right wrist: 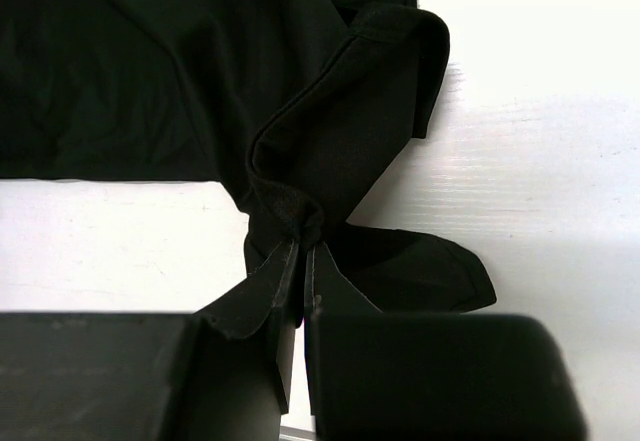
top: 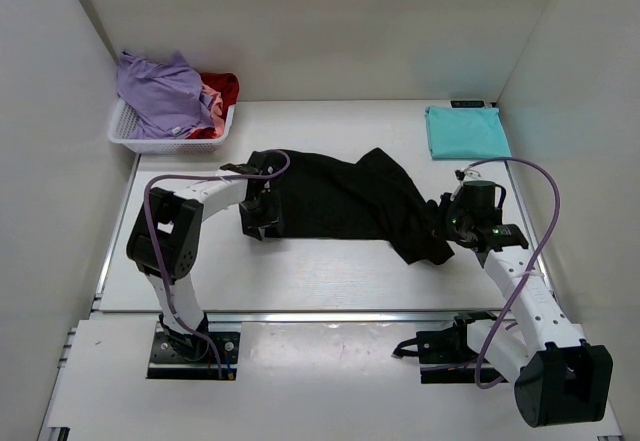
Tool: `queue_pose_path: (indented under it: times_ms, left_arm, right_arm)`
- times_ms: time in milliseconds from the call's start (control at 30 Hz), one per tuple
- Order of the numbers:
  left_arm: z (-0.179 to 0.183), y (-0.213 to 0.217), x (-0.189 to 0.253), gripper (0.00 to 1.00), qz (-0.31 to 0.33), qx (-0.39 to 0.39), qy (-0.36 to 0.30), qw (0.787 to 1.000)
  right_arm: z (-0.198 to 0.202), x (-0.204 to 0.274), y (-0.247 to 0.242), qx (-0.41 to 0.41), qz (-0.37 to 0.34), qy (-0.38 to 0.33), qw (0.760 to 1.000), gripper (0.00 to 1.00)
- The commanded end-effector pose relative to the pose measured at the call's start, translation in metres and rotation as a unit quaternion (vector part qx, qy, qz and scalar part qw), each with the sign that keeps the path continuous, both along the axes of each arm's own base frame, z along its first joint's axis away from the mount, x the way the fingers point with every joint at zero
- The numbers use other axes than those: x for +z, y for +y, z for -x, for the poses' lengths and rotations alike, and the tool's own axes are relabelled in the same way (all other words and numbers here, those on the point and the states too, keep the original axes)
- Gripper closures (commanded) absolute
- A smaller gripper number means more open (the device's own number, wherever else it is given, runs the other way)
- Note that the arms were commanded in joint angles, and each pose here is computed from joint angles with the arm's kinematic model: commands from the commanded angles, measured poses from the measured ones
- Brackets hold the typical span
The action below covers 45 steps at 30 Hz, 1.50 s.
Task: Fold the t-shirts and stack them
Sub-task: Flatten out the tshirt
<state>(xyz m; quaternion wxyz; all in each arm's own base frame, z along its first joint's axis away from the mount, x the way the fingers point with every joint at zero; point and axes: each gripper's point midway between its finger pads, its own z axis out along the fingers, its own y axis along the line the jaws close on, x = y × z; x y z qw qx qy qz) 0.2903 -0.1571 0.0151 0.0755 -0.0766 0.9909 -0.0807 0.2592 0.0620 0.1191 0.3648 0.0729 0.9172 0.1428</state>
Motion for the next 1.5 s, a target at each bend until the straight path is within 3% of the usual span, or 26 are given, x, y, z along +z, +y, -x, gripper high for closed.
queue_pose_path:
  times_ms: [0,33,67,133,233,300,467,867,1033,1133,1233,1267,1400,1467]
  left_arm:
    - [-0.007,0.002,-0.010,0.33,-0.025,0.007,-0.019,0.999]
    - [-0.008,0.002,-0.010,0.36,-0.028,0.007,-0.022,0.999]
    - [-0.005,0.003,-0.013,0.46,-0.029,0.002,-0.014,0.999]
    - [-0.004,0.006,-0.015,1.00,-0.031,0.008,-0.014,0.999]
    - [-0.004,0.020,-0.007,1.00,-0.044,0.018,-0.020,0.999]
    - [-0.004,0.028,-0.002,1.00,-0.044,0.024,-0.023,0.998]
    - [-0.004,0.042,0.012,1.00,-0.028,0.046,-0.039,0.998]
    - [-0.003,0.043,0.023,1.00,-0.012,0.047,-0.048,0.998]
    - [-0.004,0.040,0.024,1.00,-0.001,0.043,-0.048,0.998]
    - [-0.004,0.040,0.025,1.00,0.002,0.042,-0.048,0.998]
    - [-0.006,0.042,0.031,1.00,0.009,0.046,-0.055,0.997]
    - [-0.007,0.041,0.030,1.00,0.011,0.042,-0.056,0.997]
    - [-0.022,0.035,0.054,1.00,0.046,0.054,-0.085,0.994]
    - [-0.045,0.034,0.082,1.00,0.062,0.062,-0.118,0.989]
  right_arm:
    - [0.000,0.003,0.000,0.006,0.007,-0.013,1.000,0.99]
    - [0.002,0.002,-0.002,0.004,0.009,-0.014,1.000,0.96]
    - [0.002,0.003,-0.002,0.004,0.010,-0.015,1.000,0.88]
    - [0.004,0.003,-0.005,0.000,0.011,-0.012,1.000,0.63]
    - [0.010,0.000,-0.017,-0.016,0.025,0.002,1.000,0.35]
    - [0.014,-0.003,-0.029,-0.038,0.040,0.015,0.998,0.27]
    - [0.027,-0.027,-0.039,-0.039,0.049,0.075,0.995,0.17]
    - [0.050,-0.058,-0.011,-0.010,0.056,0.210,0.976,0.13]
    - [0.058,-0.066,-0.002,-0.028,0.026,0.247,0.968,0.18]
    - [0.064,-0.073,0.006,-0.019,0.012,0.263,0.964,0.34]
    - [0.064,-0.070,0.012,-0.021,-0.015,0.262,0.965,0.68]
    - [0.064,-0.069,0.013,-0.020,-0.018,0.258,0.966,0.97]
    - [0.036,-0.035,0.018,-0.015,-0.039,0.190,0.981,1.00]
    - [0.005,0.006,0.017,-0.020,-0.062,0.129,0.990,1.00]
